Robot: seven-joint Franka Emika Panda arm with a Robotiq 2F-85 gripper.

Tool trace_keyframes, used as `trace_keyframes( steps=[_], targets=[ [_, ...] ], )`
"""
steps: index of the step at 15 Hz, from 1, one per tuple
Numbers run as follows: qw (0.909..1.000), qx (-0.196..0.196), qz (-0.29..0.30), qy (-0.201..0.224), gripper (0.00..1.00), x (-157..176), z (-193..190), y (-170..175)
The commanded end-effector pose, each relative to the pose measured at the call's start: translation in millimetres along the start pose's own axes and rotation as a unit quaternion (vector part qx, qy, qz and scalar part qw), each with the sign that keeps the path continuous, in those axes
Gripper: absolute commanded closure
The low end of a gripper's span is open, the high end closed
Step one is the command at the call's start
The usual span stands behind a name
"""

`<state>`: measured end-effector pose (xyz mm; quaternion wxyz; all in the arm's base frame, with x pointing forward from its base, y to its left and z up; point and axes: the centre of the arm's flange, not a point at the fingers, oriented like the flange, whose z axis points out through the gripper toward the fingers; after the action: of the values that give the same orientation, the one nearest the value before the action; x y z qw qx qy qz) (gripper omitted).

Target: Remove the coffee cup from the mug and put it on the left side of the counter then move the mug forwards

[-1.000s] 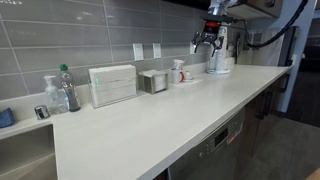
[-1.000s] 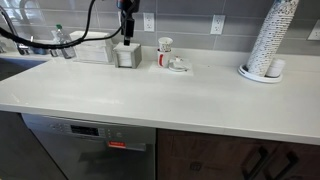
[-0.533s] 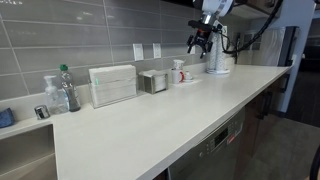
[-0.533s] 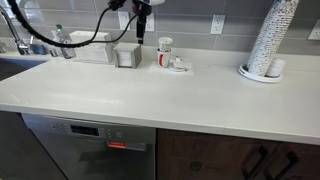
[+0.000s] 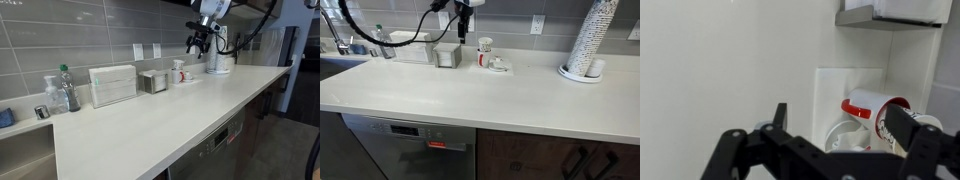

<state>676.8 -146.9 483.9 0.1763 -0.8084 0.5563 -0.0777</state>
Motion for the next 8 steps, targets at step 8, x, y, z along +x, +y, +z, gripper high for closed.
trace_keyframes(
  steps=[8],
  targets=[
    [0.9677, 0.053, 0.238, 0.064, 0.00, 3.0, 43.0, -66.8]
  ],
)
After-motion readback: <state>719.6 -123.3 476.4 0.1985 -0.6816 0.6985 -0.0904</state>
